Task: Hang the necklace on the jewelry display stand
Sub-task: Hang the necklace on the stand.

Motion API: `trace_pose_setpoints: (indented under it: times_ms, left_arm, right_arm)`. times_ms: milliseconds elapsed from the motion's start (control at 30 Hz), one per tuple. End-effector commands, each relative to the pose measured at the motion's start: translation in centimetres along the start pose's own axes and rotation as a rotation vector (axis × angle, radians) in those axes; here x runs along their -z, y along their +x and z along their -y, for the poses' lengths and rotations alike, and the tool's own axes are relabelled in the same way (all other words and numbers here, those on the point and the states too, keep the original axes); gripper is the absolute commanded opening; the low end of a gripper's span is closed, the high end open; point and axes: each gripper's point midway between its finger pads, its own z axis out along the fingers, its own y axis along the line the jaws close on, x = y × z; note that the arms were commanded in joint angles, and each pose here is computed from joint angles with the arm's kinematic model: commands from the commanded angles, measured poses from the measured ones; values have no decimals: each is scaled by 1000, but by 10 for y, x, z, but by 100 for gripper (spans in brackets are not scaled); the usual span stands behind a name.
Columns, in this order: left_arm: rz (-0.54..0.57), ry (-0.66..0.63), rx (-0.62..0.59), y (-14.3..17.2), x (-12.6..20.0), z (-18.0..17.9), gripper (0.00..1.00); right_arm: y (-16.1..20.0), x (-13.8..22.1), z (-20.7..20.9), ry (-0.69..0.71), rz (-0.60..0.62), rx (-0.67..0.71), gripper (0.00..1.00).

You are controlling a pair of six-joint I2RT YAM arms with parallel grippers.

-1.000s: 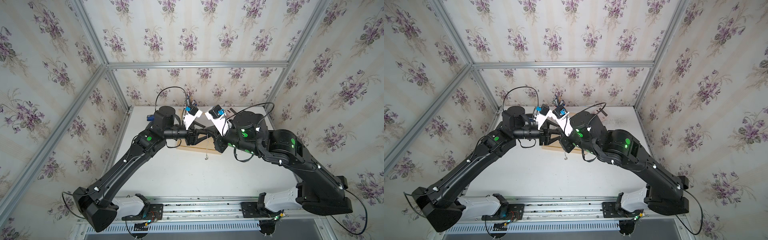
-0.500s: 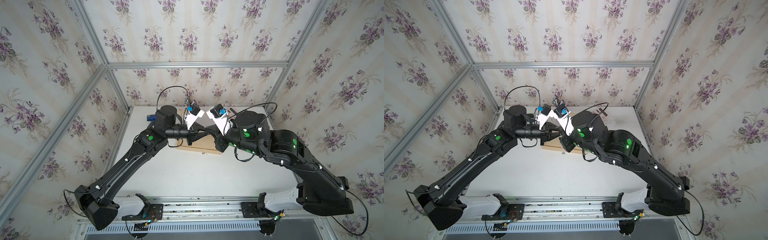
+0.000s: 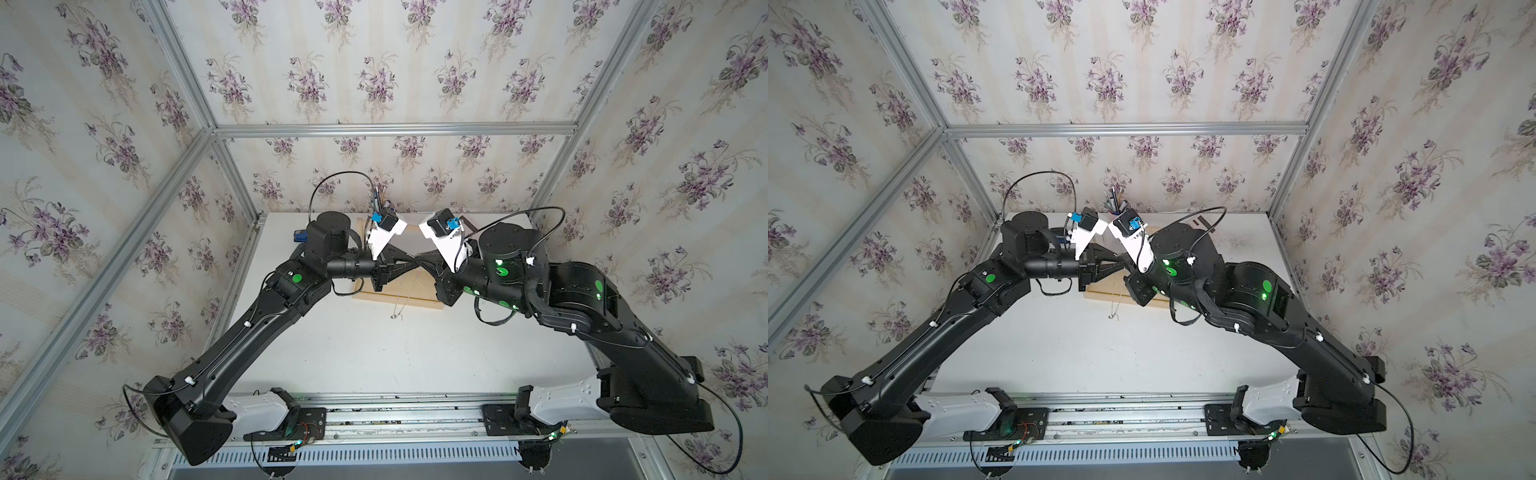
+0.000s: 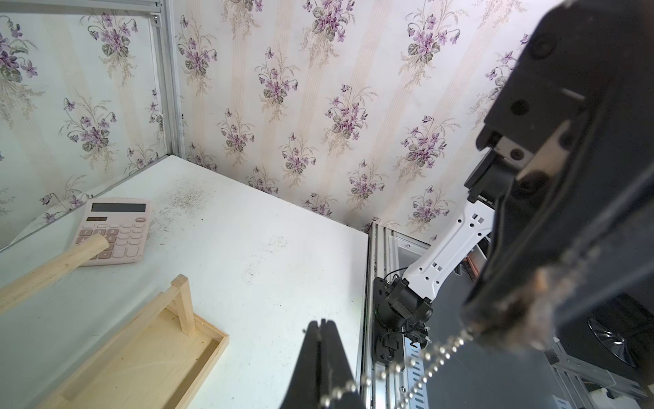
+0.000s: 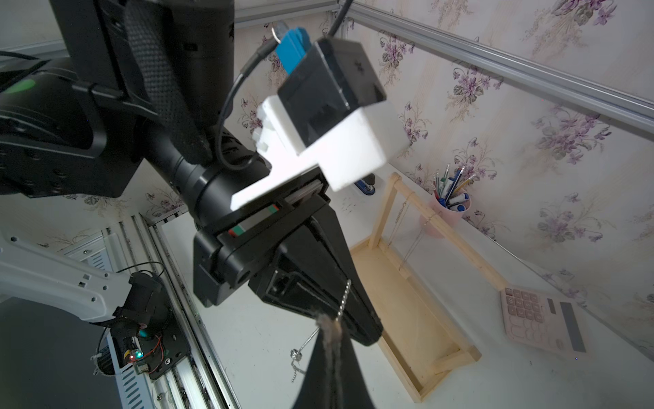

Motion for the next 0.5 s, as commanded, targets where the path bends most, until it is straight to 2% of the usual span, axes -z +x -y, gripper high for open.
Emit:
trace_pose_setpoints:
  times_ms: [0, 300, 467]
  left_arm:
    - [19, -63, -13, -7, 1, -10, 0]
    - [-9, -133, -17, -5, -3, -26, 0]
    - [-28, -158, -13, -5, -11, -38, 0]
  right_arm:
    - [1, -3, 5, 38, 5, 22, 0]
    - [29, -33, 49, 308, -69, 144, 0]
    - [34, -40, 71, 385, -77, 168, 0]
